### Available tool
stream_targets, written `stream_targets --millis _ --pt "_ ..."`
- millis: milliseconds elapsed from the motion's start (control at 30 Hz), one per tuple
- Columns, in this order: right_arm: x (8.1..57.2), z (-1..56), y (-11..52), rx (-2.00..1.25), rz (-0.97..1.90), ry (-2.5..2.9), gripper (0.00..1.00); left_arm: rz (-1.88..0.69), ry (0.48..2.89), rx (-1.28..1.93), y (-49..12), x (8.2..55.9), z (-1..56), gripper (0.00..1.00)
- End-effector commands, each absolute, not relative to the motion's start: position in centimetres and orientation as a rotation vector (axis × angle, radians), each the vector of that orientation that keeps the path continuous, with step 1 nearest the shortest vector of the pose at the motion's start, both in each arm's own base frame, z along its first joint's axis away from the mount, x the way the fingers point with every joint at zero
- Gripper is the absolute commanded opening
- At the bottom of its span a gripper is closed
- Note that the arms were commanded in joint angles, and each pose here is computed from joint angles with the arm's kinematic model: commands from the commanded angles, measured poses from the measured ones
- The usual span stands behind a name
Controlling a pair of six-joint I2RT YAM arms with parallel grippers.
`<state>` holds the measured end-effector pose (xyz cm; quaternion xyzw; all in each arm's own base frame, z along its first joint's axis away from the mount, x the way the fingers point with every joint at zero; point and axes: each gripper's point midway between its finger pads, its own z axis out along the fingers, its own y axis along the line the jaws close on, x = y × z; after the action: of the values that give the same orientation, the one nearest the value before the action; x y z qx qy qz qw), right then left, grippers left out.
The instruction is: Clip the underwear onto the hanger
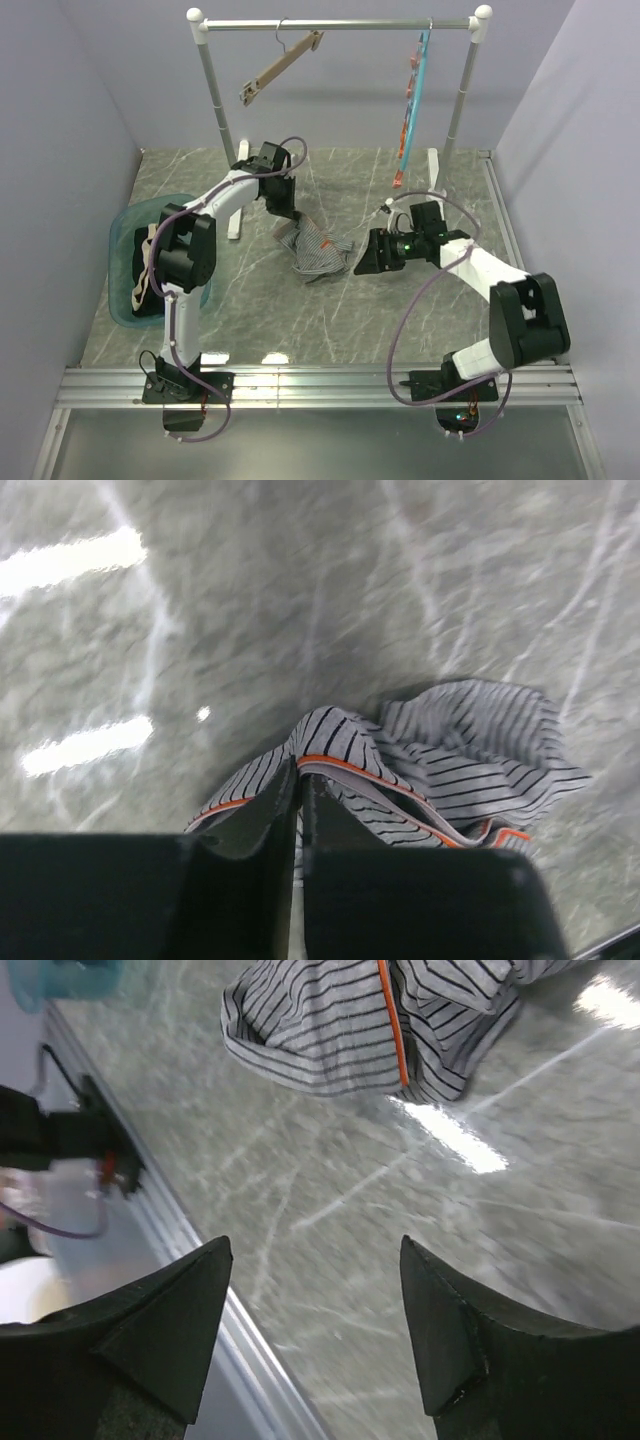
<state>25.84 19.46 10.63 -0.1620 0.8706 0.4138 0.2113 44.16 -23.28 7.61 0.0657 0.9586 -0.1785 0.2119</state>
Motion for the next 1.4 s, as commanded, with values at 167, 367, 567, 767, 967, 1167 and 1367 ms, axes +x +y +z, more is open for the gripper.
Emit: stream_targets --millis 167,367,567,767,967,1167,1367 --pt "26.3 10.8 23.0 -0.174 1.455 2.386 0.72 -0.663 2.527 0.202 -24.4 43.5 11.5 0.36" --pt "25.9 8.7 23.4 0.136 1.558 2.424 0.65 -0.676 2.525 0.115 -21.7 42.0 12.1 0.48" --pt "26.8 7.6 24.0 0.304 1.615 2.421 0.64 -0.618 2.539 0.071 -19.5 40.0 11.5 0.57" --pt "27.1 7.2 24.6 0.343 1.649 2.407 0.62 -0.593 2.630 0.026 -17.9 39.2 8.7 0.58" --pt "27.2 6.8 25.2 0.339 1.655 2.412 0.59 -0.553 2.690 -0.032 -16.9 39.2 6.2 0.57" --pt "28.0 6.0 25.2 0.343 1.626 2.392 0.57 -0.619 2.714 -0.076 -16.8 39.4 5.0 0.56" --pt "29.0 5.6 25.5 0.397 1.639 2.353 0.54 -0.667 2.722 -0.065 -17.2 39.1 4.5 0.56"
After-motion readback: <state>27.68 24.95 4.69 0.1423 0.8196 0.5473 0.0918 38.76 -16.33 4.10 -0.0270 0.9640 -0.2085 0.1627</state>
